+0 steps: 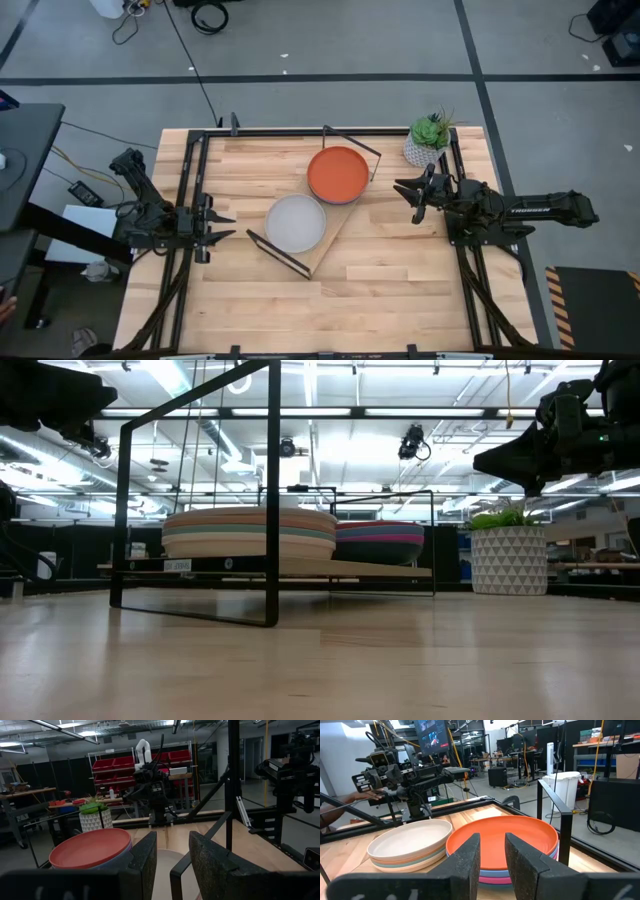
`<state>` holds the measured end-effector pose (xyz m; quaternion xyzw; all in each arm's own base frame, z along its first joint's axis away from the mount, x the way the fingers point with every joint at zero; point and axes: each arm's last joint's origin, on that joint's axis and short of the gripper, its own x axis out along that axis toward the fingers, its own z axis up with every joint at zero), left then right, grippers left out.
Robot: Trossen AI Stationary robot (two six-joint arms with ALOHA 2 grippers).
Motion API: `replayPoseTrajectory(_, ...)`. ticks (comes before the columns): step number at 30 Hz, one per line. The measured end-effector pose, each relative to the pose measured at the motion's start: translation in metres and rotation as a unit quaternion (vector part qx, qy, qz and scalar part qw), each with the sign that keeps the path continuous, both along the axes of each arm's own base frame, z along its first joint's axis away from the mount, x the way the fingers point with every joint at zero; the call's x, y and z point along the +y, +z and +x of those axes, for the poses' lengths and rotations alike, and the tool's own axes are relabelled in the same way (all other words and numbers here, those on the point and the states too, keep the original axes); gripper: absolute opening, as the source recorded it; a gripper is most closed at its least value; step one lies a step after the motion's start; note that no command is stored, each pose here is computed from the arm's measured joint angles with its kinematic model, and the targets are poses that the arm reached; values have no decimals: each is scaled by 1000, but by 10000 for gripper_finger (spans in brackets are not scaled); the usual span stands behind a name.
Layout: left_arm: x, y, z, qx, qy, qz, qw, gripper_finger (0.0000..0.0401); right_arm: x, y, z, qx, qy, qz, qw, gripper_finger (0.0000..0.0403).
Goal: Place and stack plates onto a shelf
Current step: Return to home position
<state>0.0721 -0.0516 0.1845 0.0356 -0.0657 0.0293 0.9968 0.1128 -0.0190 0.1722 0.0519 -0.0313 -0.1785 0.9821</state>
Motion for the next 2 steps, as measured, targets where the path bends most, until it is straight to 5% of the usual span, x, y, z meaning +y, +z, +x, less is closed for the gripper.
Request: replayPoseTrajectory(2,0,0,0,0,0,0,1000,121,0,0,0,0,0,0,1000,96)
